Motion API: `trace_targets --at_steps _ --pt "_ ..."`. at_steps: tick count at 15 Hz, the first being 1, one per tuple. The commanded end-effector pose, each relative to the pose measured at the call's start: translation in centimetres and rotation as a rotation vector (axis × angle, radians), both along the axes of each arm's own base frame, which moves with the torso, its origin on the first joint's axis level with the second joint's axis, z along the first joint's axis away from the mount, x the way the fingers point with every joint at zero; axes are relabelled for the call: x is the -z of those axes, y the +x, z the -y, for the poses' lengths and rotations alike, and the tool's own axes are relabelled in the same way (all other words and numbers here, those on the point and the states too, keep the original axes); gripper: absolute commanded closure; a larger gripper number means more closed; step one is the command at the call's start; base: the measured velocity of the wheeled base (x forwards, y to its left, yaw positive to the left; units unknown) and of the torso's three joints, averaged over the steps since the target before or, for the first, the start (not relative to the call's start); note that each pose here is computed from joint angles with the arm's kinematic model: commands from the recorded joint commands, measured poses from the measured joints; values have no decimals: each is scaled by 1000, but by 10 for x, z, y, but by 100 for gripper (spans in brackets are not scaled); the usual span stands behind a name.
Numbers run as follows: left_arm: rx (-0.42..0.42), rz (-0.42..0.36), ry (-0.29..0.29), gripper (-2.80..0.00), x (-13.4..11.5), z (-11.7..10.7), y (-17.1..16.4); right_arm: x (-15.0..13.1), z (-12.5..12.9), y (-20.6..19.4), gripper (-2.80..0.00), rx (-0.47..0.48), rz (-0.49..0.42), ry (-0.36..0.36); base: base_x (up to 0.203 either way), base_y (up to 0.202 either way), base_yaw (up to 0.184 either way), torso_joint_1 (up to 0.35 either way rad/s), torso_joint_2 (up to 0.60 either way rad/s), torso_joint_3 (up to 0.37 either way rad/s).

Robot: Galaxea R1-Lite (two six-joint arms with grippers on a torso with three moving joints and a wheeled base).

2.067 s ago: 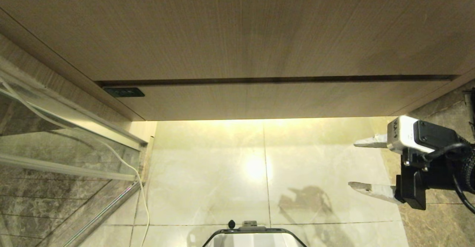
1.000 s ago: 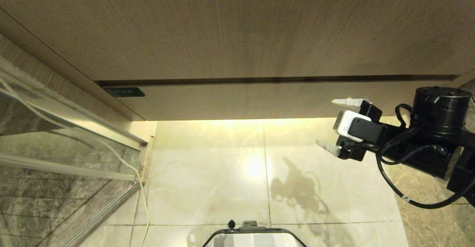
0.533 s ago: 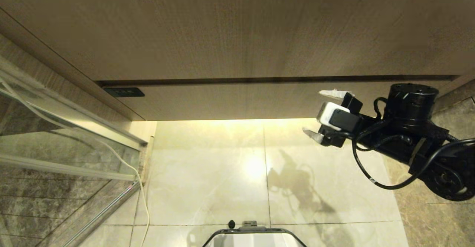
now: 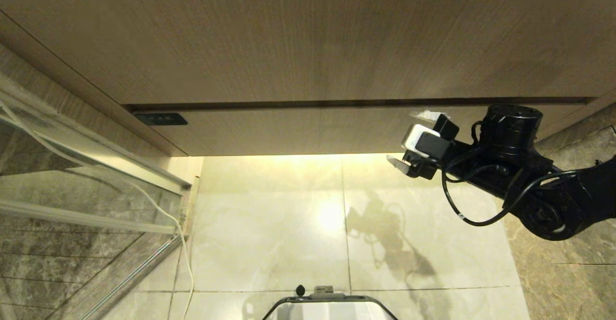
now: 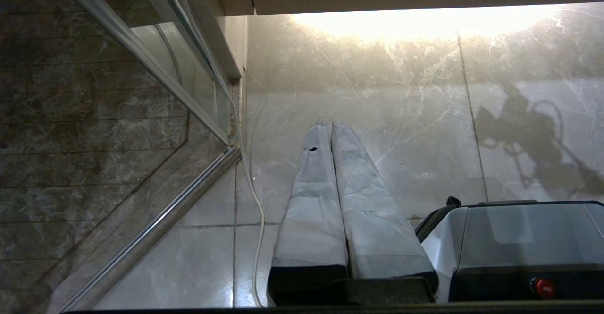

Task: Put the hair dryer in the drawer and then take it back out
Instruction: Pull open the drawer

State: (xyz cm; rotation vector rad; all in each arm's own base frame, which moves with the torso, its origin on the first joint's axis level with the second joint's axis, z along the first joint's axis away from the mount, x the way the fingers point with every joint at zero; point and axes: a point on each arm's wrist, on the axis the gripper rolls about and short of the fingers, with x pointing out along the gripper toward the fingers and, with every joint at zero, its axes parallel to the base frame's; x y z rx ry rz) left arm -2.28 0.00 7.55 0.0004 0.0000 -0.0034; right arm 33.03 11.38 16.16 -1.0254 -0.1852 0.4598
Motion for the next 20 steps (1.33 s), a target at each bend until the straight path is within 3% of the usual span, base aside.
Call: trace_targets --at_steps 1,15,18,20 --pt "0 -2 0 0 0 0 0 7 0 14 -280 12 22 6 0 0 0 0 0 0" --pt "0 -2 0 0 0 0 0 -13 8 16 -280 31 112 34 0 0 0 0 0 0" --pt "0 -2 0 0 0 0 0 -10 10 4 -280 -24 111 -5 0 0 0 0 0 0" --pt "0 -2 0 0 0 0 0 -13 15 3 -280 -43 153 -77 0 0 0 0 0 0"
